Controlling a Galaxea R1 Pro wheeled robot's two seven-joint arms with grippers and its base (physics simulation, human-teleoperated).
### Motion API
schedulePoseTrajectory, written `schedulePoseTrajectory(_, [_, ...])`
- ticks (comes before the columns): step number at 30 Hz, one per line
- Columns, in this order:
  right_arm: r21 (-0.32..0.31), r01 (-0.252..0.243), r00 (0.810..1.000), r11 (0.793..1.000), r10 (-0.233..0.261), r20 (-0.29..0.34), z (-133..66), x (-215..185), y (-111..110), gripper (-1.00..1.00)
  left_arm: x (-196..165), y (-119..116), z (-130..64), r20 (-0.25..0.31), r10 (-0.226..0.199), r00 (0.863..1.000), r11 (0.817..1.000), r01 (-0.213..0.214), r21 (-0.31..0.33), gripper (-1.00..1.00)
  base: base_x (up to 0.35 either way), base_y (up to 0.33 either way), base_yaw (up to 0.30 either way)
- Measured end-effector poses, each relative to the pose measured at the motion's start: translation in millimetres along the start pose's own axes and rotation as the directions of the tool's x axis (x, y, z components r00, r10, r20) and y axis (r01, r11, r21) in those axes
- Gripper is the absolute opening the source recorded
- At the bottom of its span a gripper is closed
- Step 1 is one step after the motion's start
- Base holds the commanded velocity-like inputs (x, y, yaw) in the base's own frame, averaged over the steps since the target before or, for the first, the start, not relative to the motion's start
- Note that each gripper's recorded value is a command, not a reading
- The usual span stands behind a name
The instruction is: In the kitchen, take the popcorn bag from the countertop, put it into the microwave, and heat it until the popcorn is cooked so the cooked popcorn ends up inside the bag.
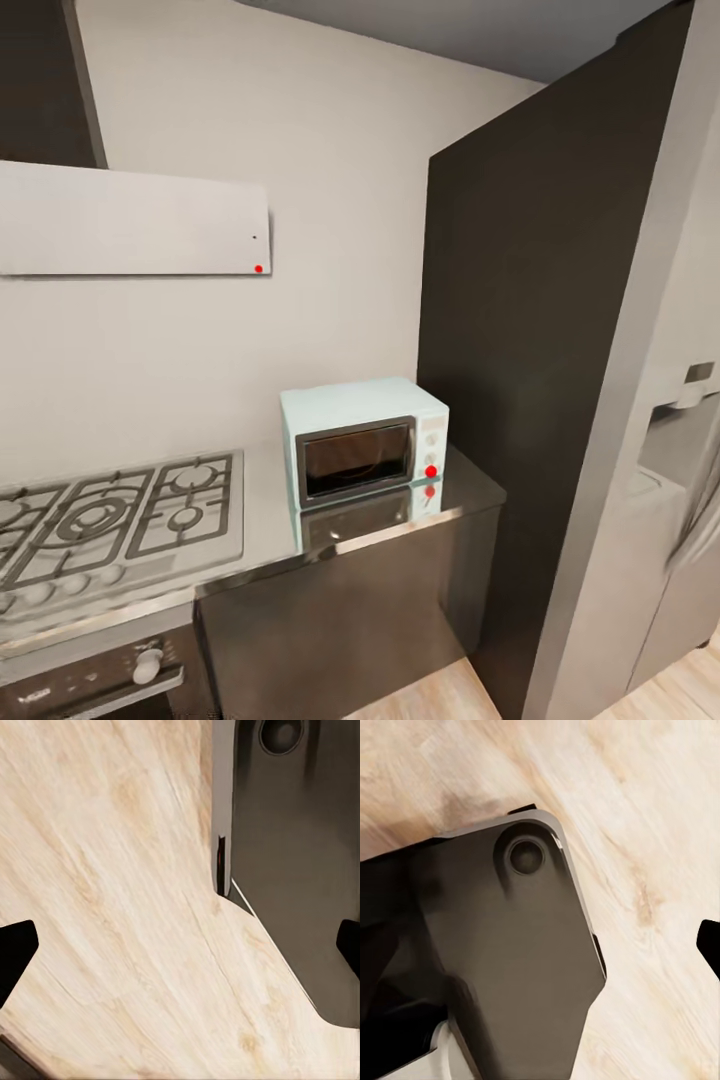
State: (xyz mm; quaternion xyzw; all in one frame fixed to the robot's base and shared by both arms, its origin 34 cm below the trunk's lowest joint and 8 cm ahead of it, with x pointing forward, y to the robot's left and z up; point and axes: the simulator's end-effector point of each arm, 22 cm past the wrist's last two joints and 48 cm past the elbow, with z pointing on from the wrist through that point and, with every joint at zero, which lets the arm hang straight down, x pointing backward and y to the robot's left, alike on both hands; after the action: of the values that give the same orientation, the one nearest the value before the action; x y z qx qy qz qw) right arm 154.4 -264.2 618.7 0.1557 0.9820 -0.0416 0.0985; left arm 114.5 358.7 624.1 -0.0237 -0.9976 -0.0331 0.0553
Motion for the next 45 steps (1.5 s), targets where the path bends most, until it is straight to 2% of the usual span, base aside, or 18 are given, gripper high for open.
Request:
schedulePoseTrajectory(14, [-0.006,0.001,1.000,1.000,-0.001,0.000,0.0,-0.1,1.4,1.00,0.0,-0.2,0.0,0.000,0.000,1.000,1.000,0.000,0.000,1.00,0.006,-0.002,0.281])
schedulePoseTrajectory(15, [-0.013,0.001,1.000,1.000,-0.001,0.001,0.0,-0.3,2.8,1.00,0.0,-0.1,0.0,0.000,0.000,1.000,1.000,0.000,0.000,1.00,0.074,-0.053,0.282])
schedulePoseTrajectory(19, [-0.109,0.014,1.000,0.994,-0.014,0.003,-0.6,-2.2,18.8,1.00,0.0,0.1,0.0,0.001,-0.001,1.000,1.000,0.001,-0.001,1.00,0.103,-0.081,0.282])
schedulePoseTrajectory(23, [-0.103,0.021,1.000,0.995,-0.020,0.012,1.5,-9.3,0.8,1.00,0.1,-0.2,0.0,0.000,0.000,1.000,1.000,0.000,0.000,1.00,0.117,-0.096,0.282])
schedulePoseTrajectory(26, [-0.048,0.030,0.999,0.998,-0.029,0.028,4.7,-25.2,-49.3,1.00,0.1,-0.2,0.0,0.000,-0.001,1.000,1.000,0.001,0.000,1.00,0.133,-0.112,0.281])
schedulePoseTrajectory(28, [-0.045,0.035,0.999,0.998,-0.033,0.034,4.8,-31.2,-64.3,1.00,0.1,-0.2,0.0,0.000,-0.001,1.000,1.000,0.001,0.000,1.00,0.147,-0.128,0.281])
schedulePoseTrajectory(35, [-0.048,0.038,0.999,0.998,-0.036,0.036,4.7,-33.3,-69.6,1.00,-0.3,-0.2,0.0,0.002,-0.001,1.000,1.000,0.001,0.000,1.00,0.178,-0.190,0.224])
schedulePoseTrajectory(43, [-0.074,0.030,0.999,0.997,-0.028,0.030,4.3,-26.5,-48.0,1.00,-0.3,-0.3,0.0,0.002,-0.001,1.000,1.000,0.001,0.000,1.00,0.198,-0.237,0.016])
schedulePoseTrajectory(45, [-0.070,0.028,0.998,0.997,-0.024,0.058,4.6,-35.5,-48.7,1.00,-0.2,-0.3,0.0,0.001,-0.001,1.000,1.000,0.001,0.000,1.00,0.159,-0.186,0.000])
